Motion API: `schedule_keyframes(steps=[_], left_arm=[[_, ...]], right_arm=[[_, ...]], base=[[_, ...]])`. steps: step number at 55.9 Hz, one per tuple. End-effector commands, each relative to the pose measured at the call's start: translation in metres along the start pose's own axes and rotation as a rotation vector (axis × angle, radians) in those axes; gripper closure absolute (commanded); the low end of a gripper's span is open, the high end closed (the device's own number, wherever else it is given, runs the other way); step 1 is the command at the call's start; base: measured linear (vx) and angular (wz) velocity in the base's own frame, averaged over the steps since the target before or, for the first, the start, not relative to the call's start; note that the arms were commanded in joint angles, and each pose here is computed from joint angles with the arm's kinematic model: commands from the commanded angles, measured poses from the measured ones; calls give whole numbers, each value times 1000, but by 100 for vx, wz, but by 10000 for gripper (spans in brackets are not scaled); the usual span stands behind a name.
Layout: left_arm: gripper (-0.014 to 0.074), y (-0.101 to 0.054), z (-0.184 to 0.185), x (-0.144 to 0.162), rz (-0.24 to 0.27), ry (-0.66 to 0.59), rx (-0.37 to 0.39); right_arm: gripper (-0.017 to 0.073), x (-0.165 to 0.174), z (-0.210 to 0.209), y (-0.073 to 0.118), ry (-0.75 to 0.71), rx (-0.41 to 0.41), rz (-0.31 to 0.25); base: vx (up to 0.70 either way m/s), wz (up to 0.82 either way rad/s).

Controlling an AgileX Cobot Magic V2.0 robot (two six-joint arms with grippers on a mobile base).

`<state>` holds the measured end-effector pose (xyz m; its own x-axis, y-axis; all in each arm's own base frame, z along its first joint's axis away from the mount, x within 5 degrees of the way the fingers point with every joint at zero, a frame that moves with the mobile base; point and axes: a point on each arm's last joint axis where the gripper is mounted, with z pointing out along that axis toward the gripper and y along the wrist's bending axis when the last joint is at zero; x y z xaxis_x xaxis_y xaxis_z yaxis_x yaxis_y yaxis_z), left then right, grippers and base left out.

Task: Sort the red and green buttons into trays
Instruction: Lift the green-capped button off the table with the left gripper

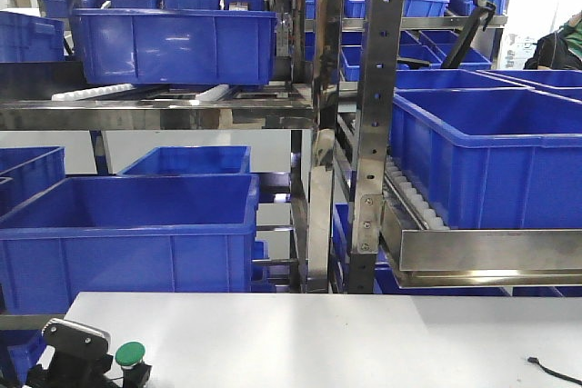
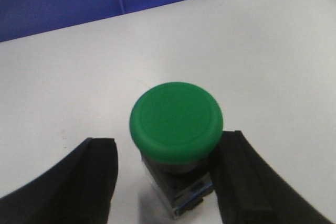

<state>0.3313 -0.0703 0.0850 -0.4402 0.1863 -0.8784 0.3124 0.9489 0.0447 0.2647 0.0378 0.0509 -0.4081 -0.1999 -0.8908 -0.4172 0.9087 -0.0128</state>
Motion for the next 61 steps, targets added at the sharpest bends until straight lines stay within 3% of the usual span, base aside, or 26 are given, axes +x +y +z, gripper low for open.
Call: schedule_keyframes(steps=[1,14,24,47,53,61], left_arm=[[100,0,0,-13,-24,-72,-6],[100,0,4,-12,-43,-122,2],[111,-1,4,-10,-88,-124,5],[128,-1,5,-10,-91,-117,4],[157,-1,5,-9,-91,-113,4],[264,-1,5,-8,-91,-93,3]], right_arm=[[571,-33,-5,-3,-282,16,-15],[571,-33,-5,-3,-283,16,-15],[571,-33,-5,-3,-283,16,-15],[571,-33,-5,-3,-283,16,-15],[571,-33,-5,-3,-283,16,-15],[571,-33,-5,-3,-283,16,-15]], base=[[0,0],[0,0],[0,0],[0,0],[0,0],[0,0]])
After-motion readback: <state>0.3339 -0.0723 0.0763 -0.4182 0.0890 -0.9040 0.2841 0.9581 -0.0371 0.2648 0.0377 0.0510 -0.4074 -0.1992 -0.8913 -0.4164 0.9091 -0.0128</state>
